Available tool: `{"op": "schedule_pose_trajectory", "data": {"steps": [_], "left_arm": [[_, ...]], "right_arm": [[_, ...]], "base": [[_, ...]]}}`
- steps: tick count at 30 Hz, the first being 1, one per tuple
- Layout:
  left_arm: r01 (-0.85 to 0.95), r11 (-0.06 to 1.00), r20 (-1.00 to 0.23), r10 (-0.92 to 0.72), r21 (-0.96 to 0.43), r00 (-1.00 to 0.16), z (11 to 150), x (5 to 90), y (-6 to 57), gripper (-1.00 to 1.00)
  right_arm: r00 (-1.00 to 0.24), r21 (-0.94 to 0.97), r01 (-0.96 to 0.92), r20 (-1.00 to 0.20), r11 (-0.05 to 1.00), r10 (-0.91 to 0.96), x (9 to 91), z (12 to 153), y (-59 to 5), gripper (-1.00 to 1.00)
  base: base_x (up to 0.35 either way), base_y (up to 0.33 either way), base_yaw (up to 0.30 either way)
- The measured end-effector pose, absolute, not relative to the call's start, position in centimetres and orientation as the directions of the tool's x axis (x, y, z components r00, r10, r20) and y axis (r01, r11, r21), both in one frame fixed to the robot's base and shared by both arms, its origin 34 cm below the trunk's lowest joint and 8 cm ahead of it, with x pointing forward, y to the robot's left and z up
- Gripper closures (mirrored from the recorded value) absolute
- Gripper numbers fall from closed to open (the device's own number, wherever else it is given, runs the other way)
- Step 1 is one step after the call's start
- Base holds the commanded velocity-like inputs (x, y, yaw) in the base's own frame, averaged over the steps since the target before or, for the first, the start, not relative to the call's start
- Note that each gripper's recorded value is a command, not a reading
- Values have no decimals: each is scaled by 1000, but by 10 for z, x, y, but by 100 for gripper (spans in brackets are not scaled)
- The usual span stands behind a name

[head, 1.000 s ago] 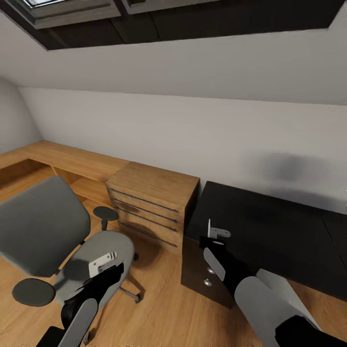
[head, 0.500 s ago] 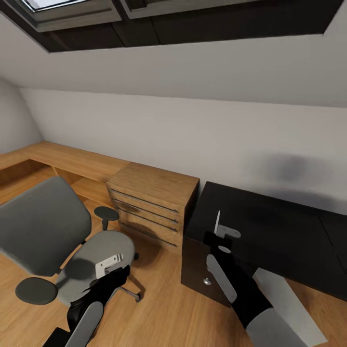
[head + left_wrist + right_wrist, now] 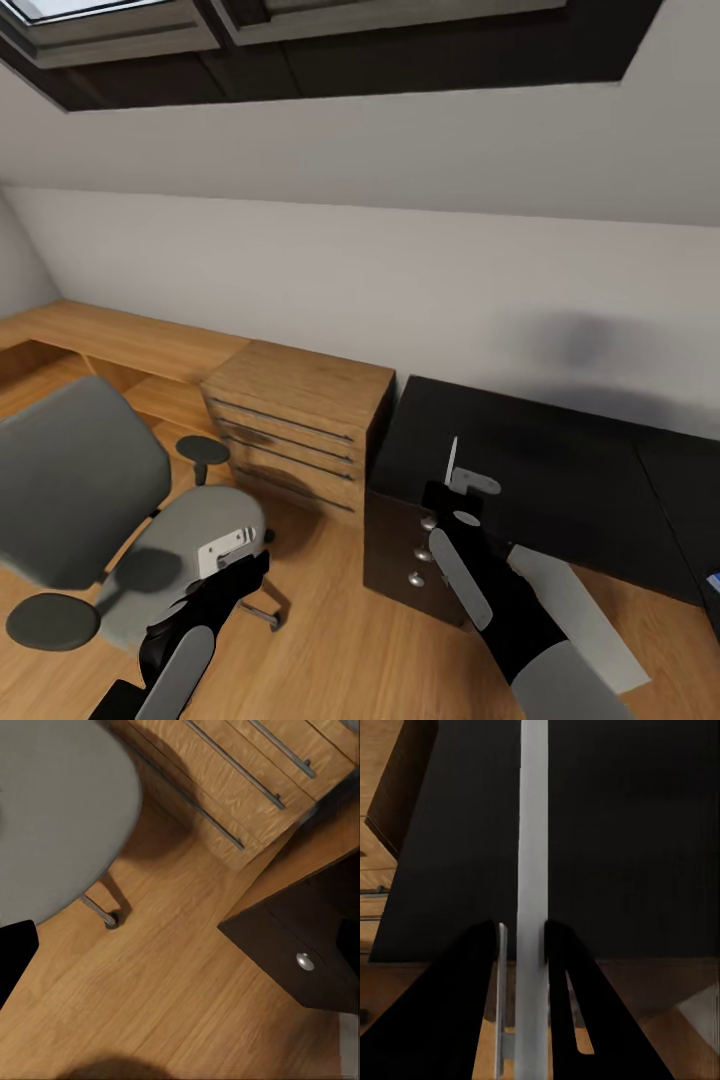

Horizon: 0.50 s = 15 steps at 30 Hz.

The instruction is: In the bedroom, organize the workspace by keeping the computer under the desk, ensuring the monitor is on the desk, placing the keyboard on the desk next to the monitor, placing the mouse on the desk next to the keyboard, moving the folder from the swivel chair onto the desk next to the mouse, stacking the notebook on top of the folder with the pen on top of the notebook, and positioning the swivel chair next to the desk.

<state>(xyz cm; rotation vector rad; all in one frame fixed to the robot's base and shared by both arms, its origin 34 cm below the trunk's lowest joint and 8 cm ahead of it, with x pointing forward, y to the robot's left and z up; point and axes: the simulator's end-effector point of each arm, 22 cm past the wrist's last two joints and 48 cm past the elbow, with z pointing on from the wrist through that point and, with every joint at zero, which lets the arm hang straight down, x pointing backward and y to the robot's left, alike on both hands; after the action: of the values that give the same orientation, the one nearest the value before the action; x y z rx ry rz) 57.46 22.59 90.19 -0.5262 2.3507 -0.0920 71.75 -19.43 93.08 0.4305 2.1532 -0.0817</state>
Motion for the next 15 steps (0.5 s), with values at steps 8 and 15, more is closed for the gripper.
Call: {"op": "schedule_pose_trajectory", "data": {"steps": [8,15], "left_arm": [[-346,914,-636,-397,-211,-662,903,574,226,-100],[-348,914,-639,-398,-210,-659,903,574,227,-100]], "right_arm": [[-525,100,335,-806,937,274,717,932,-195,100],[-525,98,336,-806,937,273,717,932,-196,100]], "base": [[-53,-61,-263],[-16,-22,-270]]}}
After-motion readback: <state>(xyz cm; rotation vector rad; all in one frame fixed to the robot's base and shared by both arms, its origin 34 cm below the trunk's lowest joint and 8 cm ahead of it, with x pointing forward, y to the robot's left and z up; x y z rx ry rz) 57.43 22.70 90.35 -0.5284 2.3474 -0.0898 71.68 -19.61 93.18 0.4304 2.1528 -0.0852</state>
